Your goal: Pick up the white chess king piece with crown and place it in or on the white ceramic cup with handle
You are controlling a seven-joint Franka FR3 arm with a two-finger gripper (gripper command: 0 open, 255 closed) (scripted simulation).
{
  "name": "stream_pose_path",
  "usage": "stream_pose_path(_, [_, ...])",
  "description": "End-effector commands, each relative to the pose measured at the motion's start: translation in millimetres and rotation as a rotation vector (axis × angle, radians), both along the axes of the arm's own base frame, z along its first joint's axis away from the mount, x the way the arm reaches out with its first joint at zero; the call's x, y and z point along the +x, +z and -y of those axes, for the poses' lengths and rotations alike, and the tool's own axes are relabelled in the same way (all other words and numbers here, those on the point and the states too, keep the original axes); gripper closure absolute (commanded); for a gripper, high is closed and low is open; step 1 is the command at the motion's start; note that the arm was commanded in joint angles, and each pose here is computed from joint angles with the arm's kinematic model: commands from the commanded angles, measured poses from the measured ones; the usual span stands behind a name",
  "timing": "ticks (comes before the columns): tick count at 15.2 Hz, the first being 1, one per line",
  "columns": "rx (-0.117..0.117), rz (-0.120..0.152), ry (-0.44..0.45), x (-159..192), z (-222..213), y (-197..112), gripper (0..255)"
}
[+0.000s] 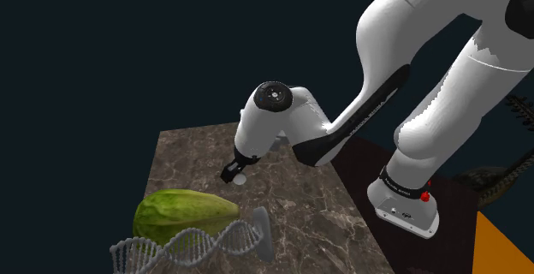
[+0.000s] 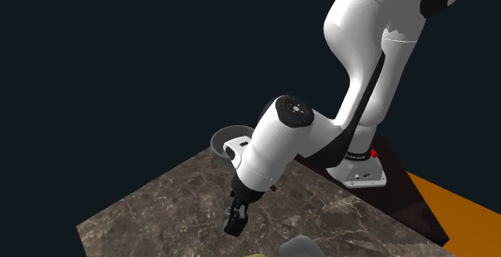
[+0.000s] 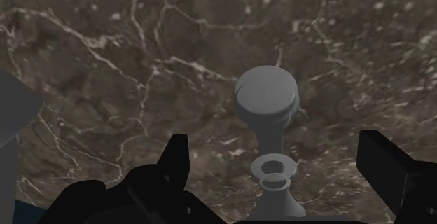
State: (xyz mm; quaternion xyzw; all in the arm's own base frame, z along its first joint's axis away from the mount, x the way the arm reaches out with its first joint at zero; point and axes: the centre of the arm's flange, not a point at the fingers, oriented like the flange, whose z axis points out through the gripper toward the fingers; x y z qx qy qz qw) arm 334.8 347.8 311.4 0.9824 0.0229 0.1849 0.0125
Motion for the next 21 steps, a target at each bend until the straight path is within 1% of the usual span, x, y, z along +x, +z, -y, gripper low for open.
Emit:
stream_pose_path(1, [0.000,0.001,0.001,0.2,0.1,-0.8,0])
stream_pose_path(5, [0.000,0.001,0.001,0.2,0.1,-0.8,0])
stream_pose_path(6, [0.000,0.001,0.001,0.2,0.1,-0.8,255])
stream_pose_path(15, [0.000,0.001,0.001,0.2,0.1,-0.8,255])
stream_pose_path(21, [0.000,0.001,0.001,0.2,0.1,30.9,255])
